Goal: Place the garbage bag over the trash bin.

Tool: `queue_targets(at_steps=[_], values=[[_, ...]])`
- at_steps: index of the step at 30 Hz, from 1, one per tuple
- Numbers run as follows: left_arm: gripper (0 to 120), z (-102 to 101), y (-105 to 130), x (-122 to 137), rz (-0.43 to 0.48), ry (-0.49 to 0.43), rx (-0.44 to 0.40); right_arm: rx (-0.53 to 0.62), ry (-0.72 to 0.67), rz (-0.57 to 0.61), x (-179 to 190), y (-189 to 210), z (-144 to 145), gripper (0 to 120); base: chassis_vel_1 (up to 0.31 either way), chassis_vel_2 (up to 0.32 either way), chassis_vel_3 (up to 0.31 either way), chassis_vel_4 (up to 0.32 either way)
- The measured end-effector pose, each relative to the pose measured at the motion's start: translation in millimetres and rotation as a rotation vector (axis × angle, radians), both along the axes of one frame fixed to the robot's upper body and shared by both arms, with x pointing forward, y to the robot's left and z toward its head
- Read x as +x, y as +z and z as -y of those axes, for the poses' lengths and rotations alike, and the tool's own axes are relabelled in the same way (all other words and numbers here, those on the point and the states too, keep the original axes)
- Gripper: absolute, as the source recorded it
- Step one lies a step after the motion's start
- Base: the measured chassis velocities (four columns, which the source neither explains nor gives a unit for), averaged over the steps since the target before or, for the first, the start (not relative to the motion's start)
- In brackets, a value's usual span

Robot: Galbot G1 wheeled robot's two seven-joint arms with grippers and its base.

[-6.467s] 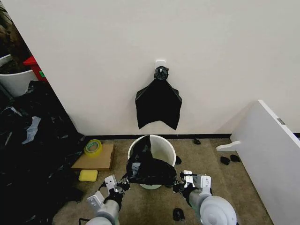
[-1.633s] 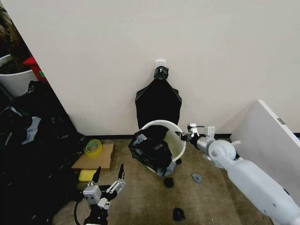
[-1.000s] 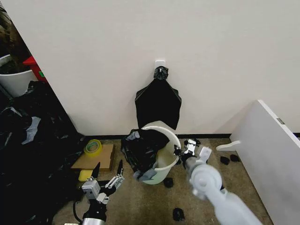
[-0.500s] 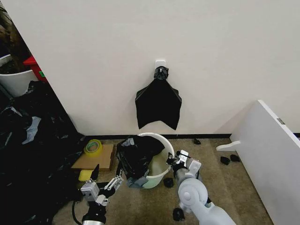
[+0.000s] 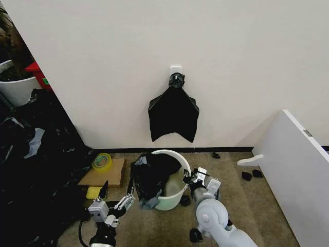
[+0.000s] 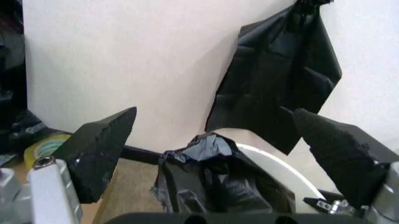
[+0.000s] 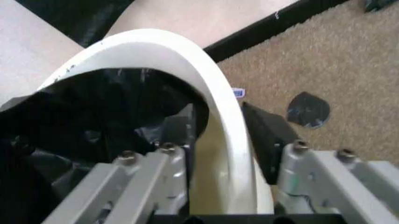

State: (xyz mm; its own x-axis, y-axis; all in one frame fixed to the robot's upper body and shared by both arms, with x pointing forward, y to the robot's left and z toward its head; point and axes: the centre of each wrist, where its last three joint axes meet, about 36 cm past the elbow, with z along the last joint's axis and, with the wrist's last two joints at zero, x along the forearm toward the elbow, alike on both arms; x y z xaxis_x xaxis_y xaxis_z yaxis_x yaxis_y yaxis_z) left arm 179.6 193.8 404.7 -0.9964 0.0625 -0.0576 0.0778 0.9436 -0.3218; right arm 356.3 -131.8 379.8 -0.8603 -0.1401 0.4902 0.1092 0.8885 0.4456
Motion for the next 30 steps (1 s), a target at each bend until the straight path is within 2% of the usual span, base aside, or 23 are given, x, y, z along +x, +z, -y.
queue_targets(at_steps=[2,3,6,8,10,12,14,15,16,18,19,22,27,30], values=[[98,0.3,0.1,0.6,0.002,-0.001,0.000,-0.007,-0.001,0.006,-2.2,1.7,1.9,33,0.000,0.000,0.000,0.000],[98,0.5,0.3,1.1,0.002,-0.001,0.000,-0.021,0.001,0.017,-8.3,6.8,6.2,41,0.000,0.000,0.000,0.000],[98,0.5,0.6,1.6,0.004,-0.002,0.000,-0.045,0.002,0.034,-18.2,14.3,14.4,50,0.000,0.000,0.000,0.000],[98,0.1,0.7,2.1,0.005,-0.003,0.002,-0.106,0.001,0.098,-35.6,25.2,28.6,61,0.000,0.000,0.000,0.000],[98,0.0,0.4,2.2,0.004,-0.002,0.002,-0.120,0.005,0.126,-39.9,27.4,31.4,63,0.000,0.000,0.000,0.000],[98,-1.1,-5.6,2.4,-0.006,-0.004,0.012,-0.124,0.114,0.257,-56.5,44.5,38.7,75,0.000,0.000,0.000,0.000],[98,-1.5,-7.6,2.6,-0.008,-0.004,0.019,-0.111,0.154,0.277,-58.6,48.7,39.2,79,0.000,0.000,0.000,0.000],[98,-2.7,-15.4,3.6,-0.010,-0.008,0.055,-0.062,0.316,0.309,-59.4,58.0,40.9,85,0.000,0.000,0.000,0.000],[98,-2.7,-15.4,3.6,-0.010,-0.008,0.055,-0.062,0.316,0.309,-59.4,58.0,40.9,85,0.000,0.000,0.000,0.000],[97,-3.6,-21.2,4.5,-0.012,-0.006,0.082,-0.030,0.482,0.295,-49.6,59.6,42.3,96,0.000,0.000,0.000,0.000],[97,-3.6,-21.2,4.5,-0.012,-0.006,0.082,-0.030,0.482,0.295,-49.6,59.6,42.3,96,0.000,0.000,0.000,0.000],[97,-2.9,-23.2,5.2,-0.018,-0.004,0.083,-0.016,0.629,0.238,-21.2,49.6,39.6,100,0.000,0.000,0.000,0.000],[97,-0.7,-25.5,5.1,-0.026,-0.001,0.080,-0.033,0.674,0.206,1.2,40.4,25.4,99,0.000,0.000,0.000,0.000],[97,0.4,-27.4,5.6,-0.032,0.001,0.078,-0.050,0.681,0.177,14.6,30.7,11.5,85,0.000,0.000,0.000,0.000]])
